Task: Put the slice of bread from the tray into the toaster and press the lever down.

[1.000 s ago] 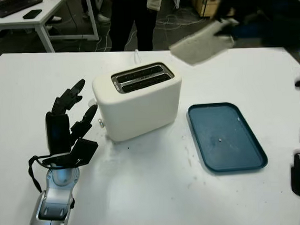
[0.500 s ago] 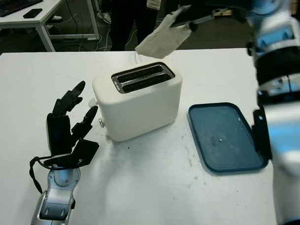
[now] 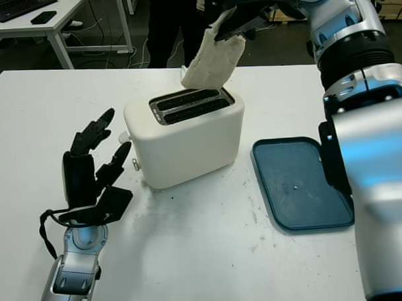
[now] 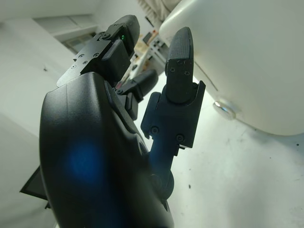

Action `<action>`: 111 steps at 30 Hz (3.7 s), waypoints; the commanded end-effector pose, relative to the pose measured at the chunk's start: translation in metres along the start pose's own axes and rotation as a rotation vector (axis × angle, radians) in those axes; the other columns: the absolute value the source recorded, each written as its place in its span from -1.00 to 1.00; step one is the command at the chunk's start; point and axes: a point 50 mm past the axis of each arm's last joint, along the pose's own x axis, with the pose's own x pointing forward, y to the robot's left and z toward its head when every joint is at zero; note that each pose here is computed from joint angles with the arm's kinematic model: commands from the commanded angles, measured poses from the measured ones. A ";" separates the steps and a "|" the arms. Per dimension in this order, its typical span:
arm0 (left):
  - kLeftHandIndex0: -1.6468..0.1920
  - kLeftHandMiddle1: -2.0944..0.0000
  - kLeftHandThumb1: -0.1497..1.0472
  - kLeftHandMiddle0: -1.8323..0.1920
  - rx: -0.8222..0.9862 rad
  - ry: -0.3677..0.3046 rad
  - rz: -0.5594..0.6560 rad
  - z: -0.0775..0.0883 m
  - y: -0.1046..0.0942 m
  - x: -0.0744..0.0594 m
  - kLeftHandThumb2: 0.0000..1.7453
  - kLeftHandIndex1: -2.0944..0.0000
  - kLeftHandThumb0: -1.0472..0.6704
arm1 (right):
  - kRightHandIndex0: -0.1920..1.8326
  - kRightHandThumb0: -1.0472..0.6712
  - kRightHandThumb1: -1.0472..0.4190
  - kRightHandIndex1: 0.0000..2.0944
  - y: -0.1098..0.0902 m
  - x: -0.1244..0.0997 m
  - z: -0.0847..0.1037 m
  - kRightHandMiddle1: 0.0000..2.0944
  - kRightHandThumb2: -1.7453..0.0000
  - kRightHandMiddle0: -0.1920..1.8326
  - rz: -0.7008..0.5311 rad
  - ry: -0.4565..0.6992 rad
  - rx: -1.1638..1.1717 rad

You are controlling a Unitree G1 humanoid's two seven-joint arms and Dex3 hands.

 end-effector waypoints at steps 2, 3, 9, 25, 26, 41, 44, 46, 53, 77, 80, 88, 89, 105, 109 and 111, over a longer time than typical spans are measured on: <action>0.14 0.06 0.79 0.53 -0.007 -0.010 0.008 0.002 0.000 0.000 -0.77 0.94 -0.29 | 0.31 -0.42 -0.83 0.53 -0.013 -0.003 0.018 0.44 0.93 0.19 -0.021 -0.038 -0.020; 0.14 0.06 0.79 0.53 -0.006 -0.010 0.009 0.002 0.000 0.000 -0.77 0.94 -0.29 | 0.32 -0.43 -0.83 0.52 -0.016 -0.005 0.020 0.44 0.93 0.19 -0.026 -0.038 -0.025; 0.14 0.04 0.79 0.54 -0.016 -0.011 0.010 0.002 -0.001 0.001 -0.77 0.94 -0.30 | 0.26 -0.43 -0.83 0.58 -0.027 -0.014 0.029 0.49 0.96 0.11 -0.041 -0.034 0.020; 0.14 0.02 0.79 0.55 -0.017 -0.012 0.013 0.003 -0.001 0.001 -0.78 0.93 -0.31 | 0.21 -0.36 -0.83 0.60 -0.011 -0.008 0.021 0.53 0.86 0.10 0.010 -0.029 0.004; 0.14 0.02 0.79 0.55 -0.015 -0.014 0.013 0.003 -0.001 0.001 -0.78 0.93 -0.30 | 0.21 -0.35 -0.83 0.61 -0.010 -0.007 0.020 0.53 0.86 0.10 0.011 -0.027 0.003; 0.14 0.03 0.79 0.54 -0.018 -0.013 0.016 0.002 -0.002 -0.001 -0.79 0.93 -0.28 | 0.18 -0.30 -0.83 0.60 -0.008 -0.008 0.010 0.48 0.83 0.06 0.011 -0.001 0.002; 0.15 0.04 0.79 0.55 -0.019 -0.018 0.014 0.001 0.000 -0.001 -0.78 0.93 -0.27 | 0.18 -0.28 -0.83 0.59 -0.004 -0.009 0.002 0.48 0.82 0.04 0.005 0.016 0.000; 0.14 0.04 0.79 0.54 -0.008 -0.019 0.014 0.001 0.000 -0.001 -0.77 0.93 -0.28 | 0.17 -0.26 -0.83 0.59 0.000 -0.011 -0.008 0.48 0.82 0.03 -0.007 0.020 0.026; 0.14 0.06 0.79 0.53 0.003 -0.019 0.014 0.001 0.001 -0.001 -0.77 0.93 -0.30 | 0.16 -0.28 -0.83 0.53 0.027 -0.033 -0.055 0.41 0.82 0.06 -0.144 -0.022 0.019; 0.13 0.07 0.79 0.52 0.011 -0.036 0.003 0.003 0.005 0.004 -0.77 0.92 -0.28 | 0.05 -0.49 -0.83 0.67 0.199 -0.132 -0.132 0.42 0.82 -0.07 -0.659 0.079 0.044; 0.14 0.07 0.79 0.52 0.012 -0.031 -0.001 0.003 0.006 0.004 -0.78 0.92 -0.29 | 0.05 -0.50 -0.83 0.61 0.212 -0.133 -0.131 0.36 0.86 -0.04 -0.664 0.114 0.119; 0.12 0.07 0.79 0.50 0.097 -0.071 -0.024 0.006 0.021 0.009 -0.82 0.91 -0.26 | 0.17 -0.50 -0.77 -0.34 0.243 -0.130 -0.130 -0.91 1.00 0.33 -0.780 0.152 0.350; 0.11 0.07 0.79 0.50 0.114 -0.081 -0.028 0.007 0.024 0.010 -0.83 0.91 -0.26 | 0.18 -0.49 -0.76 -0.38 0.247 -0.129 -0.129 -0.95 1.00 0.32 -0.787 0.156 0.364; -0.21 0.20 0.30 0.09 0.479 -0.316 -0.268 0.031 0.081 0.039 -1.00 0.84 -0.07 | 0.19 -0.50 -0.74 -0.58 0.262 -0.123 -0.127 -1.00 1.00 0.26 -0.885 0.157 0.425; -0.36 0.34 0.18 -0.07 0.524 -0.381 -0.335 0.040 0.088 0.049 -1.00 0.86 0.03 | 0.20 -0.49 -0.73 -0.60 0.260 -0.123 -0.127 -1.00 1.00 0.27 -0.890 0.164 0.436; -0.45 0.39 0.15 -0.15 0.527 -0.393 -0.365 0.044 0.088 0.054 -1.00 0.86 0.05 | 0.22 -0.49 -0.71 -0.61 0.259 -0.122 -0.128 -0.99 1.00 0.28 -0.894 0.167 0.433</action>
